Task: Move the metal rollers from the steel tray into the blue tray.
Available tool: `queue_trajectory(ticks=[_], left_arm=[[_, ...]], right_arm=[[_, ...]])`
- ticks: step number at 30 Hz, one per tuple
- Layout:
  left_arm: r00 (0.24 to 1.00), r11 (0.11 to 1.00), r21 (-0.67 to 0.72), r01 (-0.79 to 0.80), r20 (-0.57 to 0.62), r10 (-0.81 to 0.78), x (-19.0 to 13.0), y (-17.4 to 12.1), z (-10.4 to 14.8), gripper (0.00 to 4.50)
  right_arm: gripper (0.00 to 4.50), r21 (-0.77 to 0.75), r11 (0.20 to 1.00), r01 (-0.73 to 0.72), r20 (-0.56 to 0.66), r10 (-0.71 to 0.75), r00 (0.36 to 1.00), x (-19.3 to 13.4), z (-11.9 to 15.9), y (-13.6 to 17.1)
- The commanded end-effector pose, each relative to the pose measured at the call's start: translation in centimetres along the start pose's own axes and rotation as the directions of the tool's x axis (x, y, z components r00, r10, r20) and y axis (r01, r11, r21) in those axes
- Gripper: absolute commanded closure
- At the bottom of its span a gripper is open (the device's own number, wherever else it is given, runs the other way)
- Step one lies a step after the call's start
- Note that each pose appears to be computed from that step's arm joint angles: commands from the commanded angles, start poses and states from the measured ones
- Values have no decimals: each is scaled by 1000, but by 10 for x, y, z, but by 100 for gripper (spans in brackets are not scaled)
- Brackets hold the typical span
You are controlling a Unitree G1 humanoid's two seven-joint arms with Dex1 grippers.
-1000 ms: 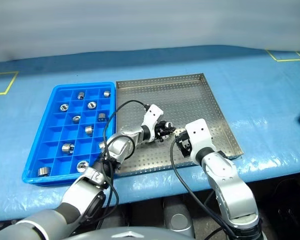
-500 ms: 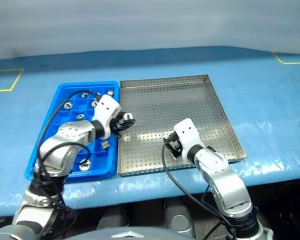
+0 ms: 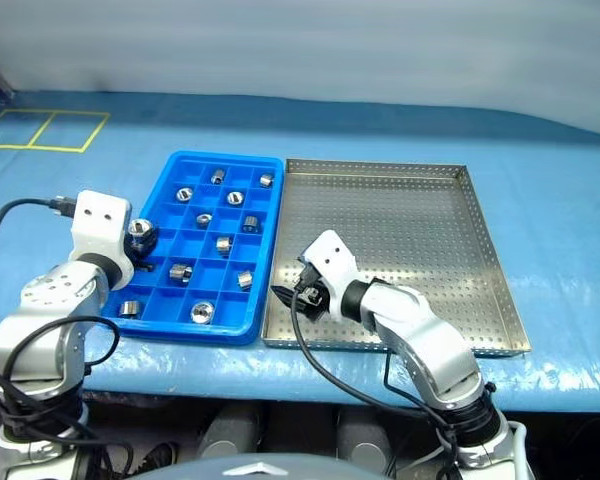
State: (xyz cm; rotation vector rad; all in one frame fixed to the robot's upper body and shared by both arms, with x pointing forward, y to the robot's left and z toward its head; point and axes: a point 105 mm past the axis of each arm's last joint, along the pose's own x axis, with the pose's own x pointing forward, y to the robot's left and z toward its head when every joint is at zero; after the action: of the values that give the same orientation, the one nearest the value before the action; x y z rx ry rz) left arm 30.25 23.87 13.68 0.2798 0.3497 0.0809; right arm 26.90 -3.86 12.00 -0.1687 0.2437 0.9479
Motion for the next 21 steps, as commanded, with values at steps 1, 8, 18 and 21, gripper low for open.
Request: queue_trajectory(ticks=[1,8,18,21], left_arm=[[997,998,-12,-61,36,61,-2,6,6,282],[995,997,19,-81,60,79,4,6,14,282],[978,995,-60,-82,190,92,7,3,41,96],[966,996,-72,-54,249,71,7,-3,50,96]], right_arm=[[80,-32,999,-8,43,9,999,0,11,2],[80,-33,997,72,15,-71,997,1,4,-9],[80,-39,992,117,13,-116,993,0,4,-15],[80,-46,989,143,17,-143,990,-1,4,-19]])
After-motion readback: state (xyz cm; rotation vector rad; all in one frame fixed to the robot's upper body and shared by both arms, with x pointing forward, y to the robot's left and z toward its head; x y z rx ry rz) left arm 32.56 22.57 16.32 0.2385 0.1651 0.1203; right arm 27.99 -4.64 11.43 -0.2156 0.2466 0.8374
